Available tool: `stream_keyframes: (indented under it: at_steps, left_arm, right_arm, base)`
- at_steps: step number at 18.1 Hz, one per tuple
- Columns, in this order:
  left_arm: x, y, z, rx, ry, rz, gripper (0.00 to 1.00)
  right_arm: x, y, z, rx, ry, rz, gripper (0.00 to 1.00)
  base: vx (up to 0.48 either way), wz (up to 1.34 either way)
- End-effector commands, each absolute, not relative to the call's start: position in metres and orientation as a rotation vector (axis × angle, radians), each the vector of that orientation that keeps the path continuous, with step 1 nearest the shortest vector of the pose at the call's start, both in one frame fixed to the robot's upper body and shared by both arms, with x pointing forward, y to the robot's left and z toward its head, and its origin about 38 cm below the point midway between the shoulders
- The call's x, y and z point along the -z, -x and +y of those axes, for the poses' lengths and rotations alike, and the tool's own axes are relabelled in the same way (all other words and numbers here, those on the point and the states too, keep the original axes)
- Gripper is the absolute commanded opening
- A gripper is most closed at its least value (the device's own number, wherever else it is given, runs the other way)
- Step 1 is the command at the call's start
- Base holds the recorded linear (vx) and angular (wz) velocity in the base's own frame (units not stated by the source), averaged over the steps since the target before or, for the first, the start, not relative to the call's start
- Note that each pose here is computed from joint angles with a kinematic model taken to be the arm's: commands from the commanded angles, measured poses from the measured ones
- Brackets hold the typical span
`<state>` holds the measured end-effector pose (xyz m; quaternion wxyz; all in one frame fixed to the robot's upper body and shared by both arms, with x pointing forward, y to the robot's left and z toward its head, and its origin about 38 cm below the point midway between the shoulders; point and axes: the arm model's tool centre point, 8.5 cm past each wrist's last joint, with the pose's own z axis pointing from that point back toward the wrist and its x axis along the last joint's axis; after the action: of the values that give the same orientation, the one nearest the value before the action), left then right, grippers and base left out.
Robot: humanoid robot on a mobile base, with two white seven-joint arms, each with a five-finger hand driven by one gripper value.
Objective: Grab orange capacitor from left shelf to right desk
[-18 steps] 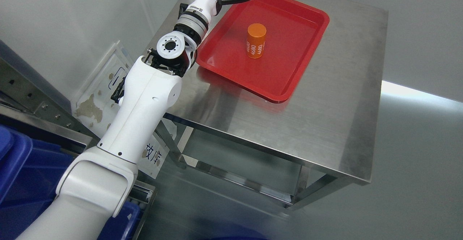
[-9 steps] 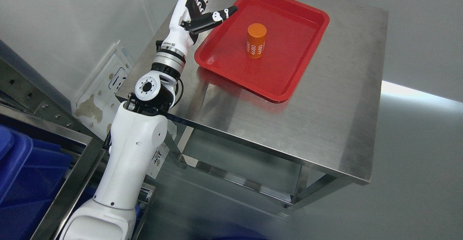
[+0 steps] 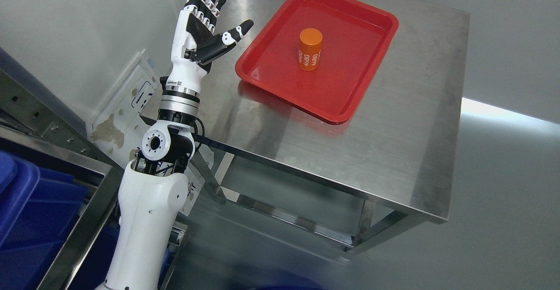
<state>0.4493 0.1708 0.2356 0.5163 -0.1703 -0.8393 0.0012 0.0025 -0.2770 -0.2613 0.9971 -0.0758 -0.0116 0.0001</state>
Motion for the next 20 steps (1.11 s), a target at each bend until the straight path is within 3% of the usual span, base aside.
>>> stream_keyframes:
  at_steps: [1,20]
  left_arm:
    - [-0.26,-0.429,0.197,-0.036,0.377,-2.12,1.0]
    - [-0.204,-0.408,0.186,-0.029,0.391,-1.982,1.0]
  right_arm:
    - [0.26,0.005,-0.288,0.005,0.169,-0.019,1.0]
    - [0.26,0.005,-0.288,0.005,0.169,-0.019,1.0]
  base:
    - [0.0,0.0]
    - [0.0,0.0]
